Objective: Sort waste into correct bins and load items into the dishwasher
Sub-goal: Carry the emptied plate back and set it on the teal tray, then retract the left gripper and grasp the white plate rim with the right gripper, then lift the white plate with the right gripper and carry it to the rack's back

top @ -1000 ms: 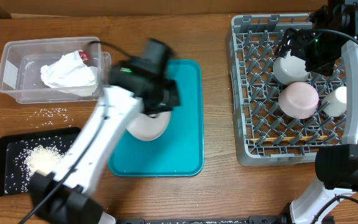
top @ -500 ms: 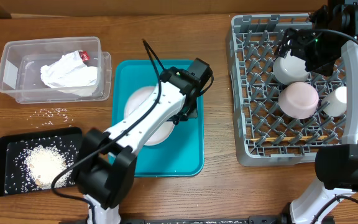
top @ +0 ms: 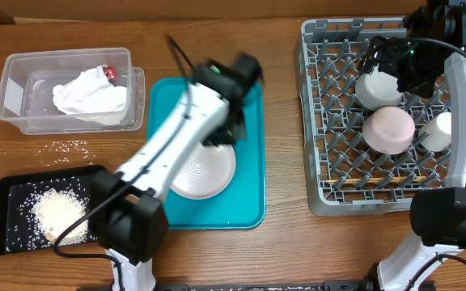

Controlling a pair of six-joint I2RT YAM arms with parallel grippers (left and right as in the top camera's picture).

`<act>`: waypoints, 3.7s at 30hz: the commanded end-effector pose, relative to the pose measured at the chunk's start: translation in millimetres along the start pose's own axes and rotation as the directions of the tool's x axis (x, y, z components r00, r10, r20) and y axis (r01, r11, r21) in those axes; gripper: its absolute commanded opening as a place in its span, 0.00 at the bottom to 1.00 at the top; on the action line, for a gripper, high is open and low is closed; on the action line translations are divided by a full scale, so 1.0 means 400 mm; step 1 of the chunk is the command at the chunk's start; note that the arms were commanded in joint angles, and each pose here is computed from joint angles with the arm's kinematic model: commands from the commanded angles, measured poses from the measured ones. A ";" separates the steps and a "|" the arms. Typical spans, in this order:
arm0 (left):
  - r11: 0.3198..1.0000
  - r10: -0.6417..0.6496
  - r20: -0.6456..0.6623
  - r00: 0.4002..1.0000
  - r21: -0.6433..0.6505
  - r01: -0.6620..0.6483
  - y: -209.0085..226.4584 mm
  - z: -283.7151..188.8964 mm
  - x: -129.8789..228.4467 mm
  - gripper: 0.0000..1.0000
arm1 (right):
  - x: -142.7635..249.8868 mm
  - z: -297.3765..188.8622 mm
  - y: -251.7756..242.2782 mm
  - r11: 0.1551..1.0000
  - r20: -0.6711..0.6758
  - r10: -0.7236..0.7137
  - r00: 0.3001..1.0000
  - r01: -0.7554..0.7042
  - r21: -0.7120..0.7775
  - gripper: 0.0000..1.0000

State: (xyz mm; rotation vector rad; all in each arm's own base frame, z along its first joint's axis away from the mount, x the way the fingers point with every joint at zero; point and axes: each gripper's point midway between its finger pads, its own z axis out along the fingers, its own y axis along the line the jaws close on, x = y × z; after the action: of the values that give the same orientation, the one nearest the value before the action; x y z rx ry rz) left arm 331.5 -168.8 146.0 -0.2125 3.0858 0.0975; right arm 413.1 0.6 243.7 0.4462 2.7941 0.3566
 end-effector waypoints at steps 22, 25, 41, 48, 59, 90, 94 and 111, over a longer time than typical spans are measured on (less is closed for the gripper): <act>0.570 -0.818 0.086 0.569 -0.018 0.822 0.846 -0.191 -0.044 1.00 | 0.228 0.143 0.408 0.855 -0.149 -0.440 0.885 0.363 -0.370 1.00; 0.535 -0.839 0.096 0.536 -0.034 0.844 0.886 -0.191 -0.028 1.00 | 0.316 0.245 0.462 0.829 -0.214 -0.519 0.828 0.427 -0.361 1.00; 0.483 -0.844 0.183 0.505 -0.150 0.863 0.970 -0.199 0.008 1.00 | 0.611 0.574 0.522 0.873 -0.516 -0.487 0.705 0.408 -0.266 0.98; 0.483 -0.844 0.183 0.505 -0.150 0.863 0.970 -0.199 0.008 1.00 | 0.603 0.594 0.535 0.889 -0.491 -0.456 0.742 0.396 -0.228 0.68; 0.483 -0.844 0.183 0.505 -0.150 0.862 0.970 -0.199 0.008 1.00 | 0.570 0.616 0.513 0.914 -0.457 -0.399 0.795 0.388 -0.122 0.43; 0.483 -0.844 0.183 0.505 -0.150 0.863 0.970 -0.199 0.008 1.00 | 0.025 0.230 0.390 0.976 -0.038 -0.219 0.975 0.220 0.004 0.04; 0.483 -0.844 0.183 0.505 -0.150 0.863 0.970 -0.199 0.008 1.00 | -0.132 0.109 0.150 0.955 0.169 -0.067 0.983 0.014 0.296 0.04; 0.483 -0.844 0.183 0.505 -0.150 0.863 0.970 -0.199 0.008 1.00 | -0.246 0.073 -0.071 0.772 0.331 -0.084 0.940 -0.149 0.618 0.04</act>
State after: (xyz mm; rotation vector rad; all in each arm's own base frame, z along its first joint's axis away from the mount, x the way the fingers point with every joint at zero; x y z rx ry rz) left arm 275.0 207.1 240.6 -1.6758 2.4884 0.3690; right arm 502.8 -52.2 243.4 0.6327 2.4873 -0.5656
